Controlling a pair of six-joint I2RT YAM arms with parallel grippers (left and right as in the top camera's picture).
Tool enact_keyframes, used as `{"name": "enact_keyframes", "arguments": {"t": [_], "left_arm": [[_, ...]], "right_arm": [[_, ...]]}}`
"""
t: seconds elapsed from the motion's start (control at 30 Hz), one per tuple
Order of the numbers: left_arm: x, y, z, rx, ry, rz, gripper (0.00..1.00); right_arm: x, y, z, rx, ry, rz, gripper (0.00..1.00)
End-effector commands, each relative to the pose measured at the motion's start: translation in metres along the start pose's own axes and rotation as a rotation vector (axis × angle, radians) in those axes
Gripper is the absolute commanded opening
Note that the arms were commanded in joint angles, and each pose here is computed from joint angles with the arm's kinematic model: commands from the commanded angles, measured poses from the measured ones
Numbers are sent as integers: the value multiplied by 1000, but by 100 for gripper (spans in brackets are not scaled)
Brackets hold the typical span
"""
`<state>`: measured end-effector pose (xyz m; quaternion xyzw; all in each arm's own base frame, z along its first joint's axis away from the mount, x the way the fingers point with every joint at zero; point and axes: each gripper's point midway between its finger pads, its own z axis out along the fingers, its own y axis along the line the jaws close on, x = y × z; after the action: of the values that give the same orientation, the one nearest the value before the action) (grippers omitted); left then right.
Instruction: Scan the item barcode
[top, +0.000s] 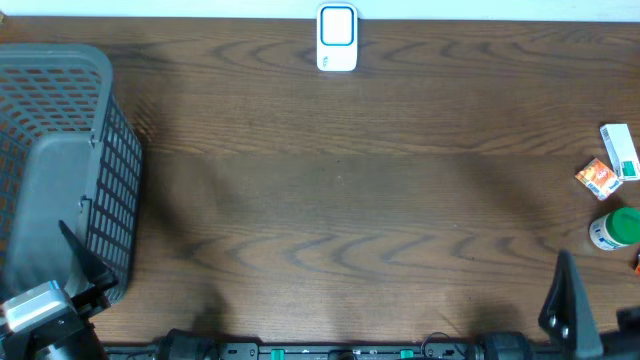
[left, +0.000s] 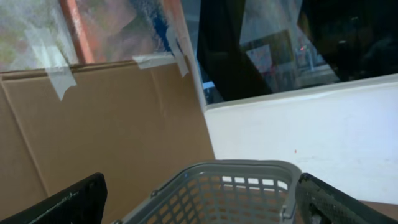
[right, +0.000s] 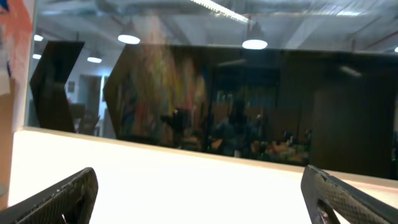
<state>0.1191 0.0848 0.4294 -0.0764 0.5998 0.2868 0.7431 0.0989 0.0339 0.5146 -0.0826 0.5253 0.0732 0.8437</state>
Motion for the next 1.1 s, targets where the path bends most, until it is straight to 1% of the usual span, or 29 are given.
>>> {"name": "enact_keyframes", "arguments": {"t": [0.0, 0.13, 0.17, 0.27, 0.37, 0.43, 0.5, 0.6, 0.67, 0.73, 0.8, 0.87, 0.93, 1.0, 1.07], "left_arm": [[1, 10, -3, -40, 9, -40, 96], [2, 20, -8, -84, 11, -58, 96], [3, 24, -10, -103, 13, -60, 96], [6, 38, -16, -167, 26, -70, 96], [13, 50, -24, -220, 46, -76, 96], [18, 57, -32, -237, 53, -91, 96], [23, 61, -38, -252, 52, -148, 96], [22, 59, -37, -240, 47, -156, 96], [23, 58, -37, -240, 50, -153, 96], [23, 58, -37, -241, 48, -171, 96], [23, 58, -37, -240, 47, -179, 96], [23, 58, -36, -237, 45, -182, 96], [22, 56, -36, -229, 42, -182, 96], [20, 52, -35, -202, 31, -181, 96], [17, 47, -34, -170, 19, -180, 96]], "right_arm": [[-4, 0, -27, 32, -66, 4, 99], [7, 4, -57, 49, -109, -8, 99], [12, 3, -57, 58, -99, -8, 99], [15, 4, -50, 46, -99, 42, 99], [30, 5, -45, 35, -64, 120, 99], [46, 1, -39, 56, -34, 125, 99], [60, -8, -32, 94, -23, 126, 99], [68, -10, -21, 87, -66, 128, 99], [81, -13, -13, 87, -71, 132, 99], [110, -19, -5, 113, -19, 142, 99], [151, -23, 2, 125, 73, 159, 99], [195, -27, 8, 140, 164, 209, 99], [225, -29, 11, 151, 209, 260, 99], [241, -31, 15, 160, 195, 319, 99], [252, -34, 16, 175, 185, 334, 99]]}}
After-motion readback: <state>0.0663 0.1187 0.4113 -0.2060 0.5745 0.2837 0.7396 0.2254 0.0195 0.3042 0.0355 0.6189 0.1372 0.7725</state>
